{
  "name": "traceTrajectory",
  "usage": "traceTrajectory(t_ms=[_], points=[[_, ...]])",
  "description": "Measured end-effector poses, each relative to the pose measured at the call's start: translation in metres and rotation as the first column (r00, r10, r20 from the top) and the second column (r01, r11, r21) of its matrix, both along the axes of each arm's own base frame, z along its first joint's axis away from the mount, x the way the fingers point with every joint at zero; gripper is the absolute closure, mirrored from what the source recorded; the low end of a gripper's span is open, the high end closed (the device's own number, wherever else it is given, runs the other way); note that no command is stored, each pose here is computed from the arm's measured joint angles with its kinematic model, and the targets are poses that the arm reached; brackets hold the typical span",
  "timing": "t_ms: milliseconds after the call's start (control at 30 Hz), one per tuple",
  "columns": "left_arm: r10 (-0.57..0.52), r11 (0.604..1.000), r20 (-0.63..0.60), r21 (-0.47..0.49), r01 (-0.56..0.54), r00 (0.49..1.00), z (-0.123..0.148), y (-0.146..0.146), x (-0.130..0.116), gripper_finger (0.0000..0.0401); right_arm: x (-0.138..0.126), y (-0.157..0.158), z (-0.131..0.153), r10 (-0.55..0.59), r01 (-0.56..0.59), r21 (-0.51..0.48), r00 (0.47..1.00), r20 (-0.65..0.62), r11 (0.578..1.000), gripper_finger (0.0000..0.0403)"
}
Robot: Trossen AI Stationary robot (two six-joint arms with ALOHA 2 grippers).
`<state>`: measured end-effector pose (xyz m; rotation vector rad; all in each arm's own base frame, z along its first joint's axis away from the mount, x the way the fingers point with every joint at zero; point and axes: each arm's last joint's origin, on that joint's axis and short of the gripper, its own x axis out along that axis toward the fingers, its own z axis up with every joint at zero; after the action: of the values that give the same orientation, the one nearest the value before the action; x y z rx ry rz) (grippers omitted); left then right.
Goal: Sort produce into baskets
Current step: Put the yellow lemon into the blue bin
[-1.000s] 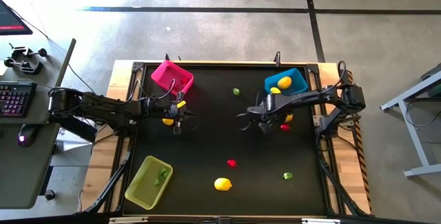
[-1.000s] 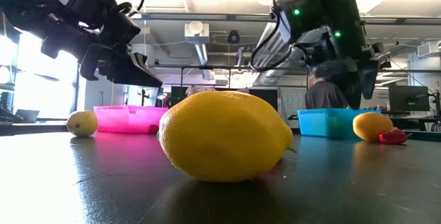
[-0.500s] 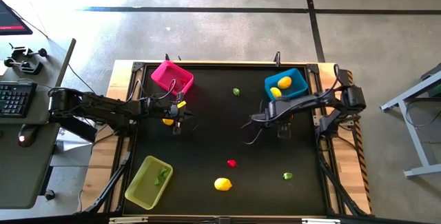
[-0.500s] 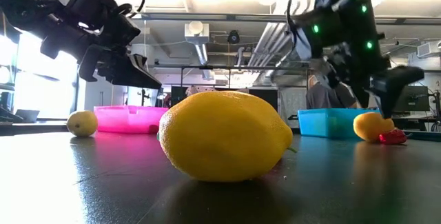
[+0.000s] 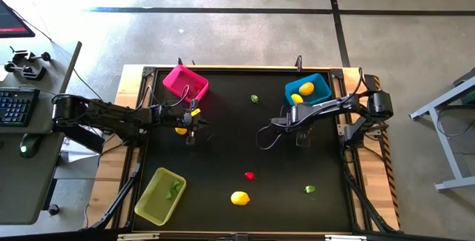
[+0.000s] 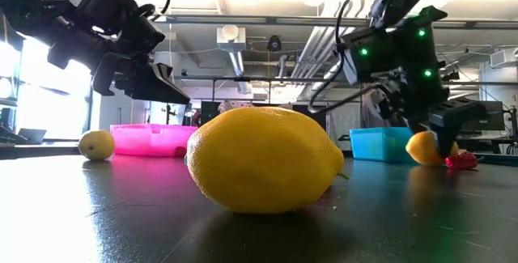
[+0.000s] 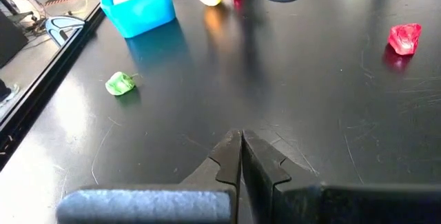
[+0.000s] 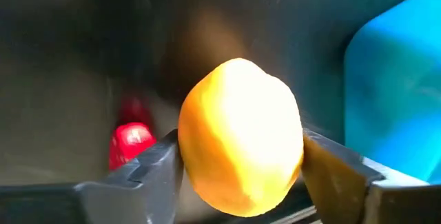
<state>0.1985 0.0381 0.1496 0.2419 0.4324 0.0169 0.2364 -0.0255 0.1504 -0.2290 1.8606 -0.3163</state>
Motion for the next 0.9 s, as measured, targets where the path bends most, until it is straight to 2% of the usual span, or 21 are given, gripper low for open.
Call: traceTrajectory(t_ms=[167, 300, 433, 533, 633, 767, 900], points=[[0.000, 1.000, 0.000, 0.000, 0.000, 1.000, 0.000, 0.000, 0.000, 0.0401, 0.011, 0.000, 0.017, -0.061, 0.062, -0.021, 0.997, 0.044, 0.998, 0.0205], [0.000, 1.000, 0.000, -0.001, 0.000, 1.000, 0.000, 0.000, 0.000, 0.0401, 0.015, -0.006, 0.049, -0.155, 0.161, -0.038, 0.980, 0.127, 0.986, 0.0205], [0.000, 1.000, 0.002, 0.000, 0.000, 1.000, 0.000, 0.000, 0.000, 0.0401, 0.003, -0.029, 0.093, -0.275, 0.312, -0.083, 0.914, 0.297, 0.947, 0.0205], [0.000, 1.000, 0.002, 0.000, 0.000, 1.000, 0.000, 0.000, 0.000, 0.0401, -0.015, -0.052, 0.117, -0.346, 0.434, -0.138, 0.842, 0.413, 0.890, 0.0205], [0.000, 1.000, 0.002, 0.000, 0.000, 1.000, 0.000, 0.000, 0.000, 0.0401, -0.031, -0.080, 0.127, -0.438, 0.566, -0.136, 0.749, 0.497, 0.813, 0.0205], [0.000, 1.000, 0.002, 0.000, 0.000, 1.000, 0.000, 0.000, 0.000, 0.0401, -0.045, -0.117, 0.124, -0.550, 0.701, -0.126, 0.645, 0.530, 0.702, 0.0205], [0.003, 1.000, 0.000, -0.006, -0.003, 1.000, 0.000, 0.000, 0.000, 0.0401, -0.056, -0.147, 0.111, -0.666, 0.804, -0.108, 0.551, 0.502, 0.584, 0.0205]])
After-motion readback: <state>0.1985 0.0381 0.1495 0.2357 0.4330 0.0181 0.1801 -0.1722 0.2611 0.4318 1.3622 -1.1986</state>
